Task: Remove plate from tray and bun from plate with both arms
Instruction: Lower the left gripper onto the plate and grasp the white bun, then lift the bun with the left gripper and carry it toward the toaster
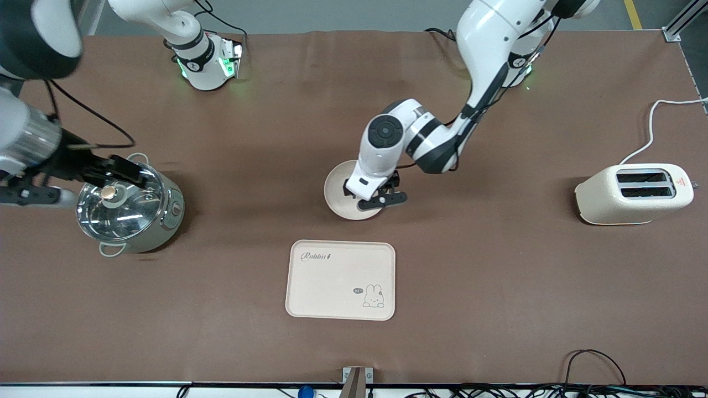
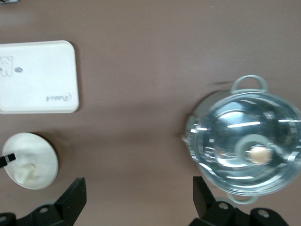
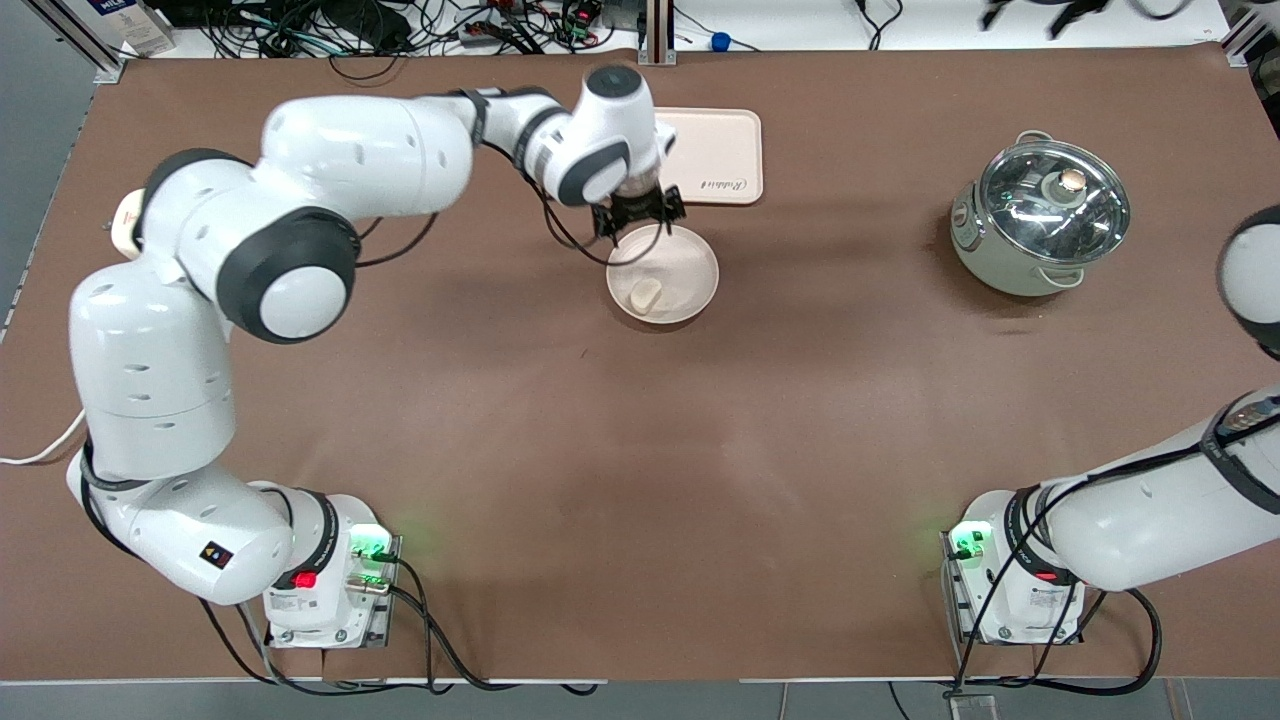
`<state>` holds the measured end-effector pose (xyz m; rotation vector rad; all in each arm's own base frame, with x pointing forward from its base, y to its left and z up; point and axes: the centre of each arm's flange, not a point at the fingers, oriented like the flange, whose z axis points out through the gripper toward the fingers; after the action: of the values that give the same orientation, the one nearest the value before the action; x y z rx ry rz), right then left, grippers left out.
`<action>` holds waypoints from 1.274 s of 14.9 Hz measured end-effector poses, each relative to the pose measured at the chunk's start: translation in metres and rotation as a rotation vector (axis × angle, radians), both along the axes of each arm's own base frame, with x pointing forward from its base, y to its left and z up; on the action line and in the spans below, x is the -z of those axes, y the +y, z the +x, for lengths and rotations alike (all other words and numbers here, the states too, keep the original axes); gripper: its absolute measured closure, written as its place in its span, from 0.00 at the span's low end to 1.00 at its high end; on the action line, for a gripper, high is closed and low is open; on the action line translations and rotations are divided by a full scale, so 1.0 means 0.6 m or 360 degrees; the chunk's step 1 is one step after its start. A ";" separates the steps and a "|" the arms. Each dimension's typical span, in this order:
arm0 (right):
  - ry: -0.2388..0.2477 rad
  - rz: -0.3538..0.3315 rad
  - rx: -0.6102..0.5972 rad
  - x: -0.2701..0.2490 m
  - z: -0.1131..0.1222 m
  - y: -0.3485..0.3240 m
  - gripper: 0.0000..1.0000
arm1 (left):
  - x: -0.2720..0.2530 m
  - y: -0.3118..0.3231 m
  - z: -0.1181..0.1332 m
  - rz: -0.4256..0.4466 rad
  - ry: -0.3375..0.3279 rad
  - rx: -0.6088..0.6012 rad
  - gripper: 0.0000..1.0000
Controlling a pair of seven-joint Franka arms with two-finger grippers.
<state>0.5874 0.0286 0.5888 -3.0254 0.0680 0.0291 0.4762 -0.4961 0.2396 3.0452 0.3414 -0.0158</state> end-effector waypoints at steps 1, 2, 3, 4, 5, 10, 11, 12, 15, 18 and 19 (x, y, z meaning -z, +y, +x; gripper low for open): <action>0.0016 -0.0015 -0.0015 -0.016 -0.015 -0.026 0.00 | 0.015 -0.010 -0.012 0.0012 0.0000 -0.0020 0.00; 0.0029 -0.0020 -0.0011 -0.031 -0.030 -0.049 0.00 | 0.026 -0.016 -0.021 0.0020 0.0004 -0.0036 0.00; 0.0034 -0.0021 0.0005 -0.045 -0.043 -0.069 0.00 | 0.036 -0.021 -0.031 0.0029 0.0014 -0.0048 0.00; 0.0032 -0.0025 0.0015 -0.057 -0.055 -0.087 0.00 | 0.045 -0.024 -0.041 0.0037 0.0022 -0.0052 0.00; 0.0022 -0.0043 0.0014 -0.067 -0.066 -0.105 0.00 | 0.053 -0.026 -0.051 0.0043 0.0020 -0.0052 0.00; 0.0012 -0.0066 -0.0015 -0.076 -0.093 -0.150 0.00 | 0.096 -0.014 -0.090 0.0119 -0.0011 -0.0063 0.11; 0.0013 -0.0067 -0.0022 -0.075 -0.093 -0.147 0.00 | 0.097 -0.013 -0.091 0.0121 -0.0012 -0.0063 0.21; 0.0014 -0.0068 -0.0030 -0.075 -0.092 -0.142 0.00 | 0.096 -0.013 -0.091 0.0121 -0.0012 -0.0063 0.31; 0.0029 -0.0067 -0.0052 -0.075 -0.094 -0.130 0.00 | 0.092 -0.014 -0.090 0.0116 -0.0018 -0.0066 0.61; 0.0042 -0.0066 -0.0059 -0.081 -0.098 -0.127 0.00 | 0.082 -0.015 -0.084 0.0103 -0.0031 -0.0075 0.85; 0.0031 -0.0069 -0.0062 -0.087 -0.098 -0.126 0.00 | 0.072 -0.013 -0.076 0.0102 -0.0039 -0.0086 0.86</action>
<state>0.5289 -0.0468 0.6409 -3.0698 0.0118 0.0616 0.4307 -0.5041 0.1964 3.0950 0.4301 0.0363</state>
